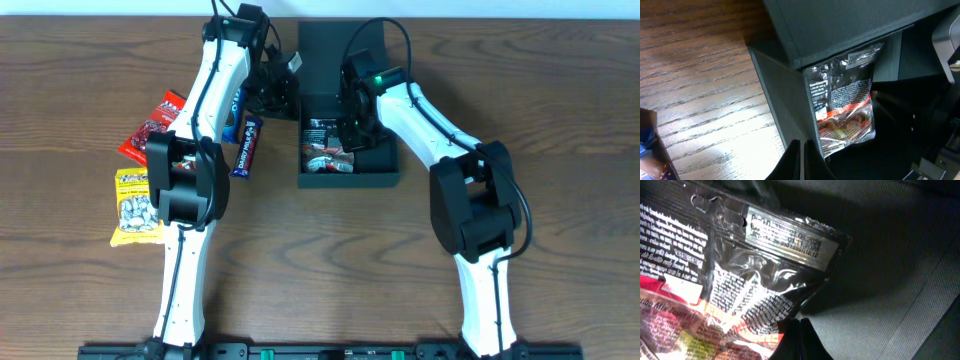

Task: Pack container

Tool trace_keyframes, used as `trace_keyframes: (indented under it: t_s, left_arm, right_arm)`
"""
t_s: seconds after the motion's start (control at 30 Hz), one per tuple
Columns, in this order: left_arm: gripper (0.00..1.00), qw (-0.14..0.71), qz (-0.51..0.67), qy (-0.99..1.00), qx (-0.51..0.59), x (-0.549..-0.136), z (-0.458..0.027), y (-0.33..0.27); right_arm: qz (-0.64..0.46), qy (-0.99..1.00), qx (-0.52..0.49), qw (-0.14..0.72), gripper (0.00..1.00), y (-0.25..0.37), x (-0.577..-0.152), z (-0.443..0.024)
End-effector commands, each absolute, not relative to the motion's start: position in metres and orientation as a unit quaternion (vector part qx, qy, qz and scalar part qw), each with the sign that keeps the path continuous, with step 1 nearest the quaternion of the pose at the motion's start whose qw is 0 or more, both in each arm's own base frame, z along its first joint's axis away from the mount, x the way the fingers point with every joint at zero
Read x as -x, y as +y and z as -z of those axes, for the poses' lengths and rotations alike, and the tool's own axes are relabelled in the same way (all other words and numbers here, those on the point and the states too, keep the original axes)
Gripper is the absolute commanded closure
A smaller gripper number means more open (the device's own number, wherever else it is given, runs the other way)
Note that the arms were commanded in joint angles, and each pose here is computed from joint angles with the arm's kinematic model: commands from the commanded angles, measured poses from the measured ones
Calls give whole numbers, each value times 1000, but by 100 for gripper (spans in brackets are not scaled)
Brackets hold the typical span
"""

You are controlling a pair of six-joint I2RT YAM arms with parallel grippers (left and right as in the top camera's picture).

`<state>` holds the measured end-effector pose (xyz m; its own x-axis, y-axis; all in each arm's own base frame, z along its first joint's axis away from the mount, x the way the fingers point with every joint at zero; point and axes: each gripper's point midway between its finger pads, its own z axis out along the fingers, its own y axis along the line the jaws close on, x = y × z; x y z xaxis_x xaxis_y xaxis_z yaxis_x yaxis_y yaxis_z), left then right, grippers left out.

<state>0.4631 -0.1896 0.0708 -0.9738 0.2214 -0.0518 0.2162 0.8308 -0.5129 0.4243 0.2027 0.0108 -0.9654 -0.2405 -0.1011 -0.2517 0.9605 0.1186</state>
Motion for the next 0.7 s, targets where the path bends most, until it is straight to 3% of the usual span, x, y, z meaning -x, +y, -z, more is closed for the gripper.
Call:
trace_keyframes:
  t_s: [0.0,0.4,0.67]
  left_arm:
    - [94,7,-267,-957,112,-462,-70,-190]
    - [94,-4,-268,-957,111,-467,-77,-186]
    - [94,-88,-205,-971,86,-497,-126,-148]
  right_arm:
    - [-89,986,141,15,99,217,-410,-5]
    - [-60,972,140,178,99,195,-441,-129]
    - [-25,945,93,312,99,146,-458,-228]
